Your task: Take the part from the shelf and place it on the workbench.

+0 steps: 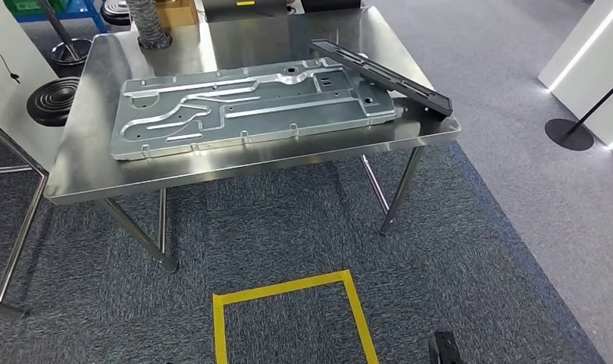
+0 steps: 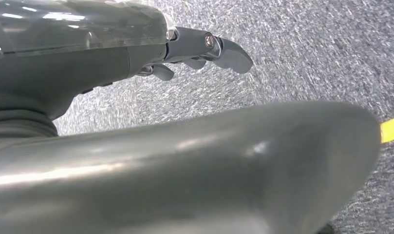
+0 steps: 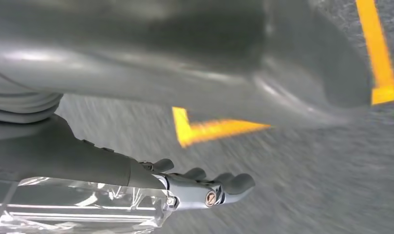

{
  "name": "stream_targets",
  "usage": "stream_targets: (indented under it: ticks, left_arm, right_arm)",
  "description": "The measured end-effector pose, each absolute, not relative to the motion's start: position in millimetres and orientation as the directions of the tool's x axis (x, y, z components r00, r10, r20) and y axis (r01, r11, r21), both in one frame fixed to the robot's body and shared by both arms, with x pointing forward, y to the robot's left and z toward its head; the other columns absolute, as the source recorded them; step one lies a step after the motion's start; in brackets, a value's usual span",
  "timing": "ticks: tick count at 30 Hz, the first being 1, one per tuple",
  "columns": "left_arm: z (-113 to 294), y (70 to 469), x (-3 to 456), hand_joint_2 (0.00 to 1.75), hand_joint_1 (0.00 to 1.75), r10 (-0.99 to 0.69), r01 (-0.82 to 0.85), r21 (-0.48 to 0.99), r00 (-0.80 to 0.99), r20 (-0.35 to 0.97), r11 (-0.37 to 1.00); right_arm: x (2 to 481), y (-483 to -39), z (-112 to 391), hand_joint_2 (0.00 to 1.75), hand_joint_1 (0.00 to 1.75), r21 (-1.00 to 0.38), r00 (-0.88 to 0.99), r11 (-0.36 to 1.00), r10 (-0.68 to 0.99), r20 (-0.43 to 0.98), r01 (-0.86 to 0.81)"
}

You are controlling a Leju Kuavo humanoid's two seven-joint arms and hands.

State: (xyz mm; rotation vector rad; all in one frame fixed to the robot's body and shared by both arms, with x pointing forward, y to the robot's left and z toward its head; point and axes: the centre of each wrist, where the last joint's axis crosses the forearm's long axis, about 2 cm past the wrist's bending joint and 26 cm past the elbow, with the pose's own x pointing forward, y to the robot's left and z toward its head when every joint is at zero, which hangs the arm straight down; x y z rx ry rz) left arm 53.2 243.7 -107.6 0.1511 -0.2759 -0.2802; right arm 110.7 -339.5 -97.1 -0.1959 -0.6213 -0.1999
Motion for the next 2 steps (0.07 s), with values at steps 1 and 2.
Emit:
stream_targets:
  ticks: [1, 2]
  left_arm:
    - [-107.6, 243.6, 53.5, 0.00, 0.00, -0.300, 0.258, 0.186, 0.921, 0.248, 0.948]
    - [-107.6, 243.5, 53.7, 0.00, 0.00, -0.304, 0.262, 0.187, 0.920, 0.248, 0.947]
  right_arm:
    - [104.5, -331.4, -99.3, 0.00, 0.00, -0.097, 0.801, 0.957, -0.169, 0.574, 0.272]
    - [101.1, -327.4, -100.4, 0.00, 0.00, -0.086, 0.804, 0.954, -0.190, 0.564, 0.286]
